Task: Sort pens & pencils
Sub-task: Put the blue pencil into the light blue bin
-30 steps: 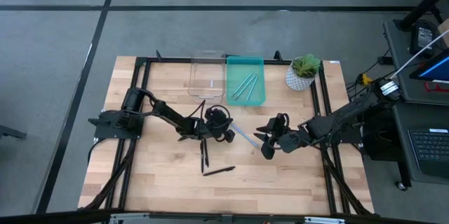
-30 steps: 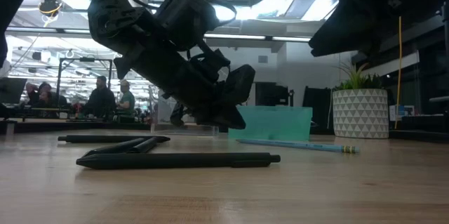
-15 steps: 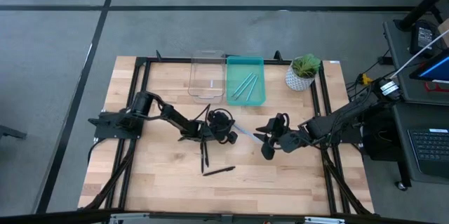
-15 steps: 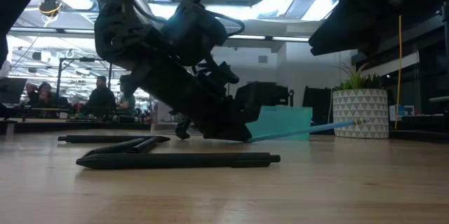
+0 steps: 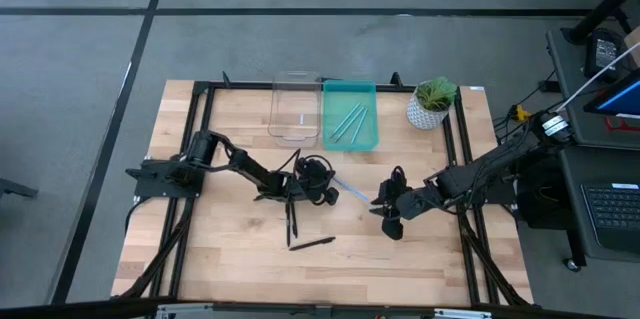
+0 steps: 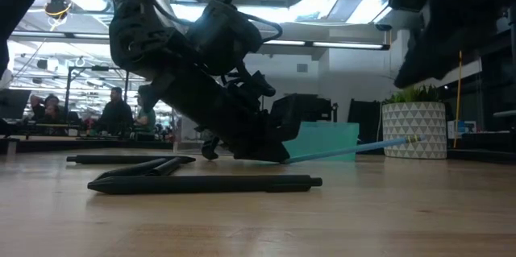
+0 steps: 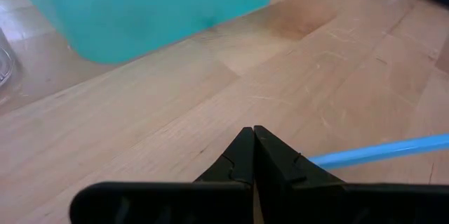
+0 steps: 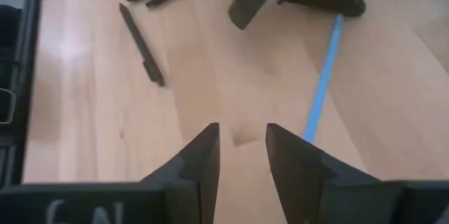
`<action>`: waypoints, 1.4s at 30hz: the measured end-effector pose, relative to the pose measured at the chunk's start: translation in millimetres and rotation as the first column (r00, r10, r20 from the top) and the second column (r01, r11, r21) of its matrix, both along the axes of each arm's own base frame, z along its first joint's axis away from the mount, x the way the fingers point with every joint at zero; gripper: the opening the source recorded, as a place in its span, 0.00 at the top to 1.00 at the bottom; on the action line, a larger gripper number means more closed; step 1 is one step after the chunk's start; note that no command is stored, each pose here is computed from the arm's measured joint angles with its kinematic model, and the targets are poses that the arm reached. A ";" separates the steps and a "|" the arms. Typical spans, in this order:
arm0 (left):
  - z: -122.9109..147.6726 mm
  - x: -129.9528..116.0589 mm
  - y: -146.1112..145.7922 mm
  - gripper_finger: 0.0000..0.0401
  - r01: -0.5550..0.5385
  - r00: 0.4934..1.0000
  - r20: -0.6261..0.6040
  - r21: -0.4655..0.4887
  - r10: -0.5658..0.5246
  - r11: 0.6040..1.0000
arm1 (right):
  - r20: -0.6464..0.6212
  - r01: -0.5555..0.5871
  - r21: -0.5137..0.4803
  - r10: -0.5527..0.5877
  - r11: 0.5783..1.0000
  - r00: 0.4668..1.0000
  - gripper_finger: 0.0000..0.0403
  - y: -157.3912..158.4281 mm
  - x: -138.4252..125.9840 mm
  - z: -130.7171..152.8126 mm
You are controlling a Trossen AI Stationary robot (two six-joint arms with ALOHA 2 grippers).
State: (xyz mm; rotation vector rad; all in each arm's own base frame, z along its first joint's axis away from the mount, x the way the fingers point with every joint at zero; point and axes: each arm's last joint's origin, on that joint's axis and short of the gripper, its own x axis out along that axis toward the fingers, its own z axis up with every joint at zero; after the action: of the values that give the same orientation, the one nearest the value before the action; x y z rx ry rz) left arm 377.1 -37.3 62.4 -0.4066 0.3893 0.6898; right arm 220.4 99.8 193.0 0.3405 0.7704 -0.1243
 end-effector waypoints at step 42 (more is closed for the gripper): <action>-0.7 -0.2 -0.4 1.00 0.008 1.000 0.002 -0.004 -0.008 1.000 | -0.241 0.042 -0.088 -0.062 0.995 0.969 0.83 -17.7 26.3 -62.4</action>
State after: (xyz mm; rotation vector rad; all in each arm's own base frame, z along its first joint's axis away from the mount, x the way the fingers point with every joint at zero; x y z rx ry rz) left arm 376.9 -37.7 61.7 -0.4090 0.3904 0.6813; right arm 246.7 82.1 130.6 0.2694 0.9969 -0.2499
